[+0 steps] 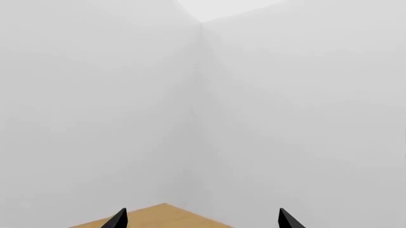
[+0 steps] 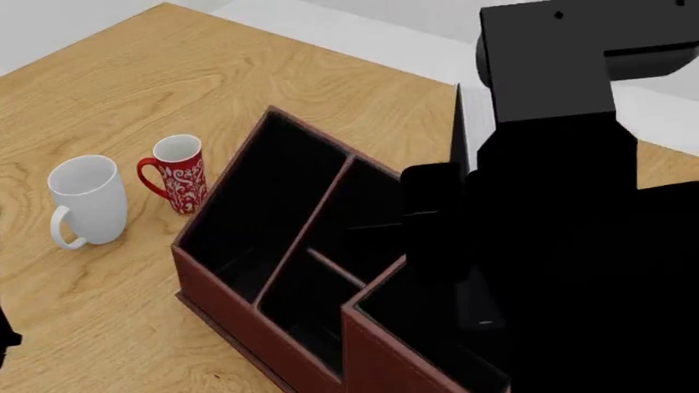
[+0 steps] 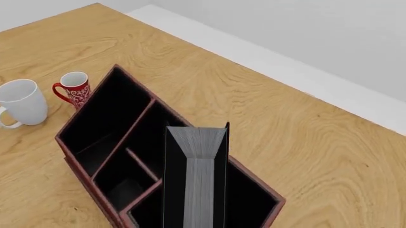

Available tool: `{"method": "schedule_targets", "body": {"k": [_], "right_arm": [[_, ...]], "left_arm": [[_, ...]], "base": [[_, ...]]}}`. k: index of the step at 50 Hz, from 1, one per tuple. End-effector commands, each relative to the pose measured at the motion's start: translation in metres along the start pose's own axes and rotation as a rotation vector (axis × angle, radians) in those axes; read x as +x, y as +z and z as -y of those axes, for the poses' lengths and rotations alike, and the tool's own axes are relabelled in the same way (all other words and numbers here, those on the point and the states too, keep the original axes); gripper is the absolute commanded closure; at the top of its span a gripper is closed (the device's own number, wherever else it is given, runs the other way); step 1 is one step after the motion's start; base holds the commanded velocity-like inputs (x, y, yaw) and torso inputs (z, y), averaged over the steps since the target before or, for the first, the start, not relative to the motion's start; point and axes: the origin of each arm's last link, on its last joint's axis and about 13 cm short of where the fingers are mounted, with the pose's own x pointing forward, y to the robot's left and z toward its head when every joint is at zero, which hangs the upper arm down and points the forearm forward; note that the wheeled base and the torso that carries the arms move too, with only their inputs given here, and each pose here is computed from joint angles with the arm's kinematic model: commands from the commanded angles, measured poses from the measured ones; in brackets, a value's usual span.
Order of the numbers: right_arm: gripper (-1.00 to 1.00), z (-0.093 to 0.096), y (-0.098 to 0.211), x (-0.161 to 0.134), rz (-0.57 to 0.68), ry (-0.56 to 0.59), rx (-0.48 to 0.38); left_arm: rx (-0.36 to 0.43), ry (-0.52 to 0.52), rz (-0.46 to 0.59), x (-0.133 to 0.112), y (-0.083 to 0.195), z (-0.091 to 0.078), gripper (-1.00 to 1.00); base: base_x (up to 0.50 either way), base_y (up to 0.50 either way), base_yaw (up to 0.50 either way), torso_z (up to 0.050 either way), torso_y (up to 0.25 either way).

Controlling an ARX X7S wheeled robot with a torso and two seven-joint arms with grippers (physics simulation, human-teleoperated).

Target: Pick up the book and place it in the right compartment of the caddy.

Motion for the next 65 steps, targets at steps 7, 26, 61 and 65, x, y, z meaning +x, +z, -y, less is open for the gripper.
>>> {"method": "schedule_targets", "body": {"k": [7,26,61,65], "right_arm": [[1.0,0.002,-0.008,0.005,-0.007,0.002,0.002],[1.0,0.007,-0.016,0.016,-0.023,0.001,0.023],[1.0,0.01,-0.025,0.047,-0.04,-0.003,0.011],[1.0,0.009,-0.027,0.051,-0.043,-0.006,0.005]], "left_arm": [[-0.006,-0.01,0.004,-0.002,0.002,0.001,-1.0],[0.0,-0.017,0.003,-0.002,0.001,0.003,-1.0],[0.009,-0.025,-0.01,-0.001,-0.003,0.004,-1.0],[0.011,-0.026,-0.01,-0.001,-0.003,0.005,-1.0]], "base": [[0.0,0.0,0.0,0.0,0.001],[0.0,0.0,0.0,0.001,0.001],[0.0,0.0,0.0,0.0,0.001],[0.0,0.0,0.0,0.0,0.003]]}}
